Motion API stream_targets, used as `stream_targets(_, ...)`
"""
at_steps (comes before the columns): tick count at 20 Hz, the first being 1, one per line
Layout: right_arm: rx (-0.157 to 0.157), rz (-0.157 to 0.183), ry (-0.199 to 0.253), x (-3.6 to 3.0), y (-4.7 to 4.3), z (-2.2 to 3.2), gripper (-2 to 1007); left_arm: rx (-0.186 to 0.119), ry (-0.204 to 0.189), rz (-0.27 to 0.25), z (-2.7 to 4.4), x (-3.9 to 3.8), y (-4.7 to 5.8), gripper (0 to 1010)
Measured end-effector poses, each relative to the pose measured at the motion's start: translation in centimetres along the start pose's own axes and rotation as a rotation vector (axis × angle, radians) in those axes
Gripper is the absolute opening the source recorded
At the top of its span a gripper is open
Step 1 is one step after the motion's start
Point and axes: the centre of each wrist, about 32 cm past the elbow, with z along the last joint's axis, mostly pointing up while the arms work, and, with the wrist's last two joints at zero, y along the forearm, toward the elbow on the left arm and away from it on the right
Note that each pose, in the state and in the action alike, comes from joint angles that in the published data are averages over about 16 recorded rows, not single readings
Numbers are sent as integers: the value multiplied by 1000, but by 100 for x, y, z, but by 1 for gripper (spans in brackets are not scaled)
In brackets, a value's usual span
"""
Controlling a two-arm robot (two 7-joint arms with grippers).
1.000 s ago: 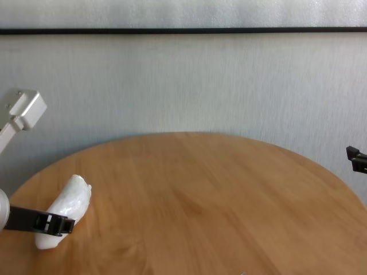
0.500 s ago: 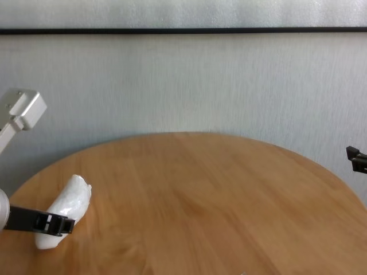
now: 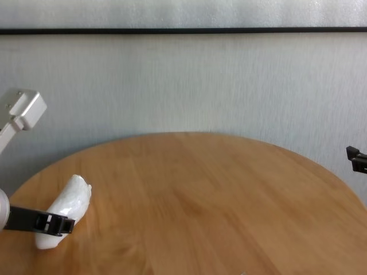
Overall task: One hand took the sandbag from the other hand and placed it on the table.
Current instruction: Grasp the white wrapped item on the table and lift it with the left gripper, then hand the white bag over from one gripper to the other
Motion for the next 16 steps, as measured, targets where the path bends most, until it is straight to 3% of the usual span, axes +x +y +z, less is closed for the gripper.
stream_targets(9, 0, 0, 0, 0, 0, 0, 1001, -1, -3, 0, -1, -2, 0, 374)
stream_targets(16, 0, 0, 0, 0, 0, 0, 1001, -30, -22, -12, -19, -16, 20, 374)
